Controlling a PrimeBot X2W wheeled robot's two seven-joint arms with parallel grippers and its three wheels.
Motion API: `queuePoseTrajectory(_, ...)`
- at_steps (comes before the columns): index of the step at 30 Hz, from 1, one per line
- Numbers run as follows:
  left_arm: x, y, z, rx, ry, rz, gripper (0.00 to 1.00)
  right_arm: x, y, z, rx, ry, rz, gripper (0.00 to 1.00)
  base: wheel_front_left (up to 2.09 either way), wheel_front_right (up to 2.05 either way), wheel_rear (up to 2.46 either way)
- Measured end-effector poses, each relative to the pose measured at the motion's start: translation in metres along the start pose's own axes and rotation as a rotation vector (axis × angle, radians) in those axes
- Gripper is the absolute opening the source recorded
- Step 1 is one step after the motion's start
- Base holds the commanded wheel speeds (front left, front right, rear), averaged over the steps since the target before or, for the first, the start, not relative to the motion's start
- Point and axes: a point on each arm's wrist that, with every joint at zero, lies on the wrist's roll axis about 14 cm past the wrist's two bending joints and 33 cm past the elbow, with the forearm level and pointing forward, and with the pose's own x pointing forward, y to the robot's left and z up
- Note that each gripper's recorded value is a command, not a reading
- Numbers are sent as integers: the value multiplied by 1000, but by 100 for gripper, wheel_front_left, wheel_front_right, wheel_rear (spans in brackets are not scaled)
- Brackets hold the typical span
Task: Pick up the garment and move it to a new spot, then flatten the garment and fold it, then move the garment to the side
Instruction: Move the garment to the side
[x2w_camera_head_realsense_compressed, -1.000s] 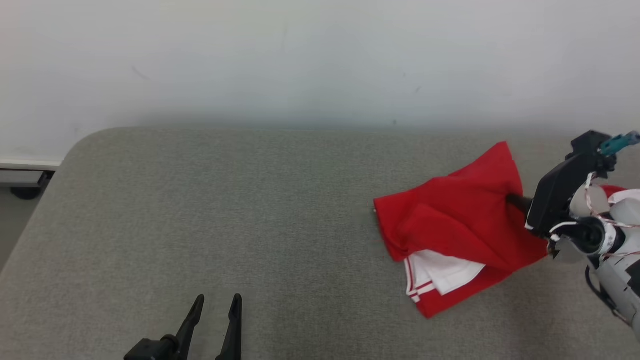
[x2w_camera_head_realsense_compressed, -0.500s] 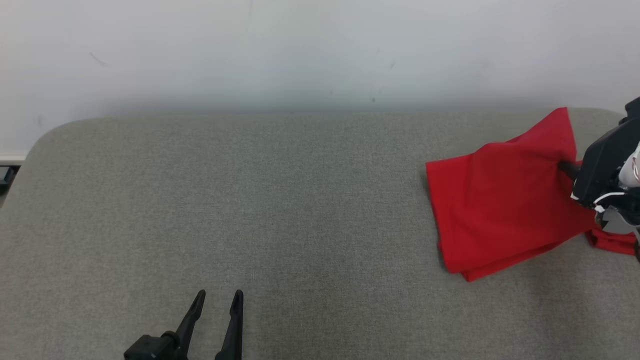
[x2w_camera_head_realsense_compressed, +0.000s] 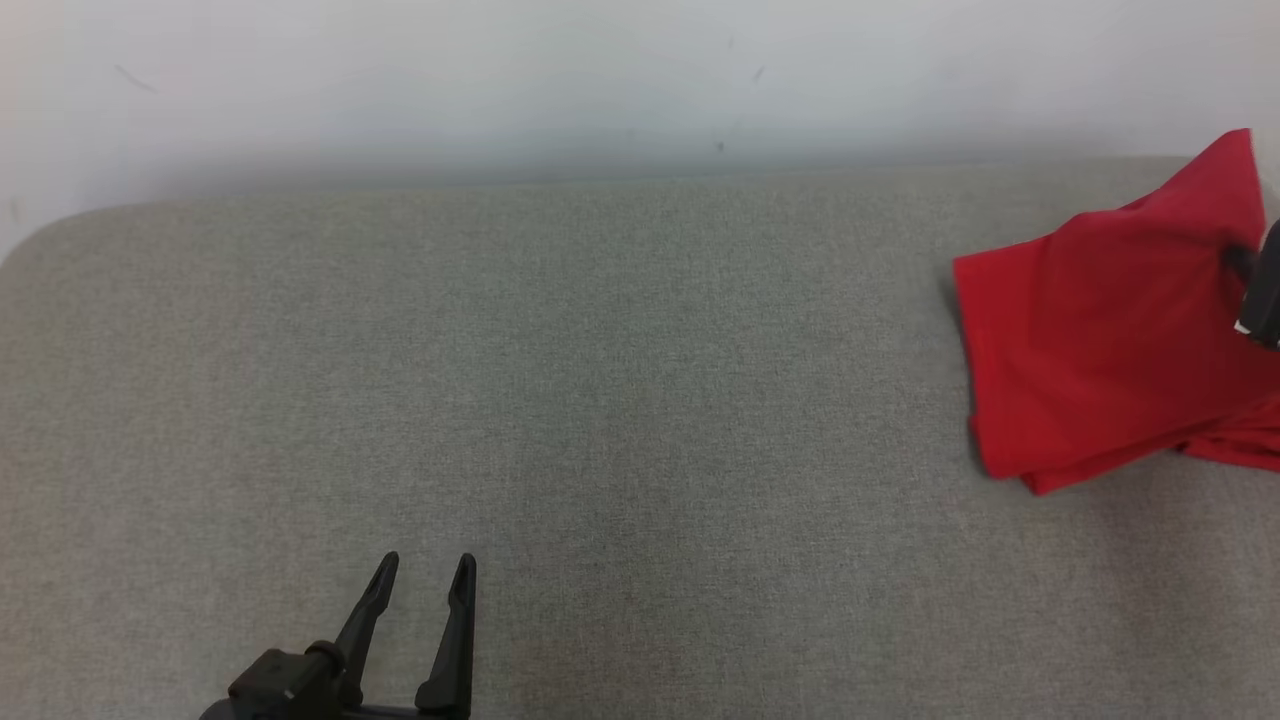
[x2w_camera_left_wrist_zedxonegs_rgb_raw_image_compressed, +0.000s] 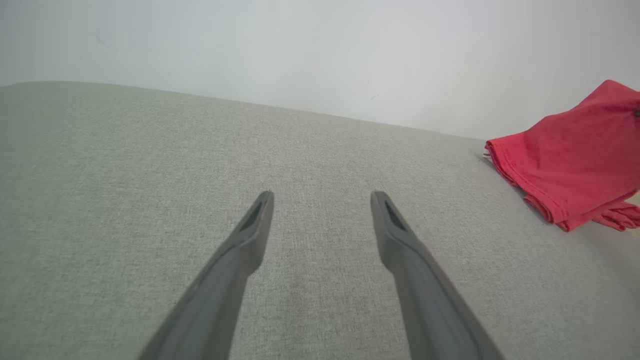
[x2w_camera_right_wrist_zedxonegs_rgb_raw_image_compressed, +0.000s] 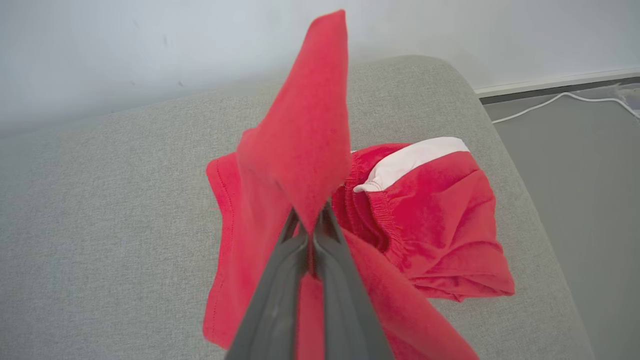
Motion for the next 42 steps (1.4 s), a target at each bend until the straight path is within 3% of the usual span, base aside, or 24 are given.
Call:
queuePoseTrajectory(9, 13, -2, -4, 16, 18, -31, 100, 5, -33, 6, -10, 0, -88, 0, 0, 0, 0)
queuePoseTrajectory(25, 22, 2, -10, 26, 48, -37, 100, 1, -55, 37, -49, -55, -162, 0, 0, 0, 0)
queuePoseTrajectory(40, 25, 4, -15, 28, 67, -40, 100, 0, -89, 31, -100, -15, -271, 0, 0, 0, 0)
queuePoseTrajectory(41, 25, 4, -16, 27, 69, -39, 100, 1, -91, 30, -103, -10, -276, 40, 0, 0, 0)
queuePoseTrajectory(42, 25, 4, -16, 27, 70, -39, 100, 1, -92, 29, -114, -6, -283, 100, 0, 0, 0)
